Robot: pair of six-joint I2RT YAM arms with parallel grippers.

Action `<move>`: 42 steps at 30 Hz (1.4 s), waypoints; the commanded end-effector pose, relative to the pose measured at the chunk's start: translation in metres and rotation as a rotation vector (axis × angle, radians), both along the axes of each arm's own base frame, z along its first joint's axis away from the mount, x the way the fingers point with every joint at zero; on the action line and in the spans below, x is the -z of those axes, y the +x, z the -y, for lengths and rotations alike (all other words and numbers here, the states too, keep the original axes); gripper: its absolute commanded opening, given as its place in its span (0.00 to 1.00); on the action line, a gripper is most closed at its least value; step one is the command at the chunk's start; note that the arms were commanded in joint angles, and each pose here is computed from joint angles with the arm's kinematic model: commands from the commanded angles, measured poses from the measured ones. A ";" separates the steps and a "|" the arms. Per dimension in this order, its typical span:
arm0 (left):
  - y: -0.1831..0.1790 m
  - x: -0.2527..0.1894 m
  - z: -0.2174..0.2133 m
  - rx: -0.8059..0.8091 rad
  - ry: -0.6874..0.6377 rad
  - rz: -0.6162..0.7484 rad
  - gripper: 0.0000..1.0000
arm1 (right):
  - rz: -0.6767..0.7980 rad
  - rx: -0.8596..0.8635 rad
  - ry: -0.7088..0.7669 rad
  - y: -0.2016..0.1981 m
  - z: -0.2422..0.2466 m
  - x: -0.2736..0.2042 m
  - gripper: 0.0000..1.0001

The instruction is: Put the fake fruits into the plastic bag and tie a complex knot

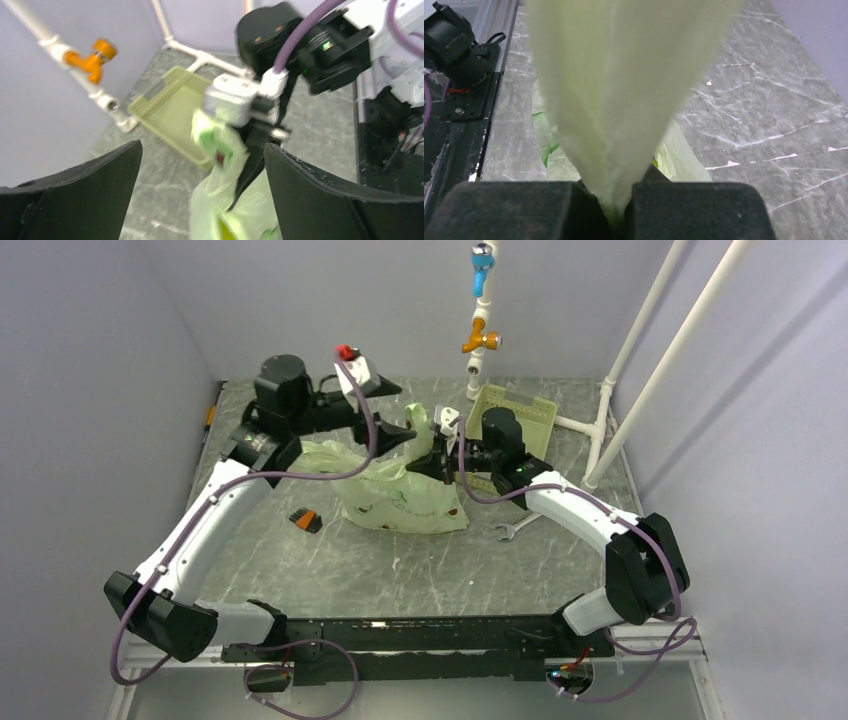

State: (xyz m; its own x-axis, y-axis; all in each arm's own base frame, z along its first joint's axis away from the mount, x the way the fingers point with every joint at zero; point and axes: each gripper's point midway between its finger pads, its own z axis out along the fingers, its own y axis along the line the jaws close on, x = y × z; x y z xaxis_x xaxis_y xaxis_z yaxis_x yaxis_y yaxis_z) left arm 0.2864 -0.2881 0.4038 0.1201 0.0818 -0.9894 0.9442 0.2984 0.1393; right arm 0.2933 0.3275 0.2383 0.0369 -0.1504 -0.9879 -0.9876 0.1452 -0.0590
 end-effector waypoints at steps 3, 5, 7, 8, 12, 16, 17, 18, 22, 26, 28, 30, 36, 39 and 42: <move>-0.018 0.054 -0.046 0.135 0.282 0.089 0.99 | 0.005 -0.023 0.027 0.000 -0.001 -0.015 0.00; -0.025 0.078 -0.048 0.201 0.360 0.106 0.99 | 0.008 -0.021 0.026 0.000 -0.001 -0.015 0.00; -0.025 0.104 -0.047 0.243 0.455 0.101 0.99 | 0.003 -0.018 0.022 0.001 0.000 -0.012 0.00; -0.018 0.120 -0.046 0.248 0.498 0.079 0.99 | -0.004 -0.019 0.022 0.000 0.001 -0.011 0.00; -0.003 0.170 -0.050 0.230 0.576 0.024 0.99 | -0.009 -0.004 0.017 0.000 0.004 -0.011 0.00; -0.010 0.227 -0.060 0.223 0.631 -0.010 0.41 | -0.118 0.120 0.016 0.017 0.014 0.001 0.00; -0.011 0.234 -0.061 0.207 0.620 -0.003 0.22 | -0.169 0.157 0.015 0.022 0.017 0.008 0.00; -0.013 0.240 -0.061 0.194 0.603 0.009 0.10 | -0.231 0.201 0.006 0.027 0.019 0.018 0.00; -0.013 0.254 -0.048 0.143 0.524 0.109 0.00 | -0.372 0.273 -0.038 0.034 0.021 0.057 0.00; -0.013 0.279 -0.039 0.144 0.558 0.106 0.00 | -0.499 0.329 -0.082 0.044 0.022 0.093 0.00; -0.017 0.291 -0.038 0.168 0.589 0.090 0.00 | -0.557 0.369 -0.111 0.051 0.024 0.112 0.00; -0.022 0.303 -0.040 0.190 0.618 0.091 0.00 | -0.596 0.391 -0.137 0.056 0.025 0.126 0.00; -0.030 0.310 -0.045 0.217 0.666 0.087 0.00 | -0.602 0.379 -0.179 0.057 0.026 0.141 0.00; -0.029 0.278 -0.038 0.202 0.625 0.020 0.31 | -0.566 0.357 -0.170 0.060 0.023 0.125 0.00; -0.026 0.218 -0.038 0.134 0.551 -0.045 0.81 | -0.507 0.320 -0.142 0.059 0.020 0.098 0.00</move>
